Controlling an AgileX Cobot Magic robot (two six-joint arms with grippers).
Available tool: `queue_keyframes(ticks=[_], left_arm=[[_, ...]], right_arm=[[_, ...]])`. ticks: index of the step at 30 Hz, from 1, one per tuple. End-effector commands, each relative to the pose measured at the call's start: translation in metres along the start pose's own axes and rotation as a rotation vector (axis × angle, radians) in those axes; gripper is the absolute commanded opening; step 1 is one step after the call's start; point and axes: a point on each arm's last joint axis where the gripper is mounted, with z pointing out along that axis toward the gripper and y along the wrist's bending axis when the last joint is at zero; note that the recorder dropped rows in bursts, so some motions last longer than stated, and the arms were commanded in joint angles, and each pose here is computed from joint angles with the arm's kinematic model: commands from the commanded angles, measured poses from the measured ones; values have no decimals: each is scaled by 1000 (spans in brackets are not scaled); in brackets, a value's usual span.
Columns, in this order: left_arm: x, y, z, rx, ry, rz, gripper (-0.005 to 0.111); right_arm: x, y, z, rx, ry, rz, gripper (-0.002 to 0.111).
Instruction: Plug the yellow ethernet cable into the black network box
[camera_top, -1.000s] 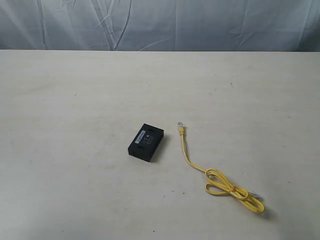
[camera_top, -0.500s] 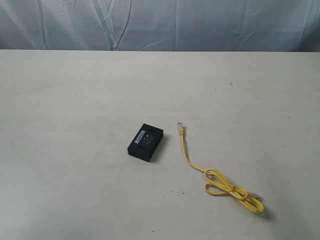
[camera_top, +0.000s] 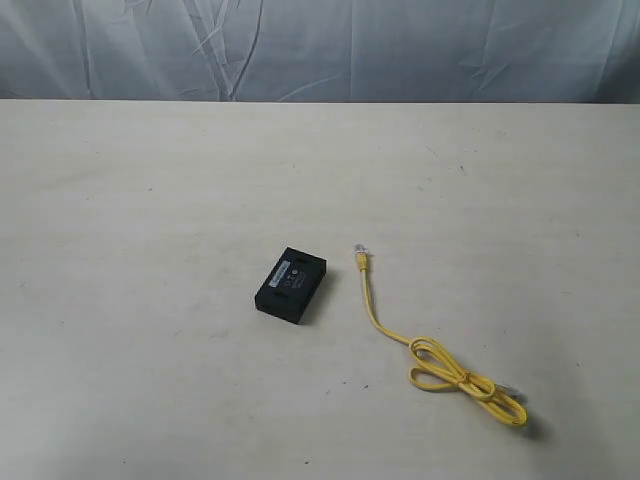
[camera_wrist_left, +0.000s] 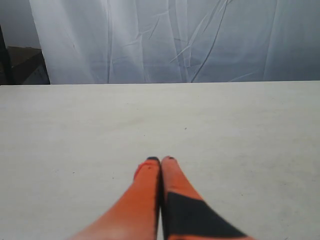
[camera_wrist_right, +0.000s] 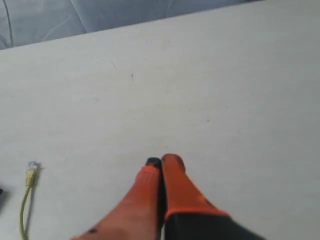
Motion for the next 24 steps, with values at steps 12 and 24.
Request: queue_keyframes(ticks=[12, 24], left_arm=[[0, 0, 0, -4, -14, -7, 0], [0, 0, 0, -4, -14, -7, 0]], right_arm=[[-12, 71, 101, -172, 514, -48, -1], [8, 175, 176, -221, 837, -294, -1]])
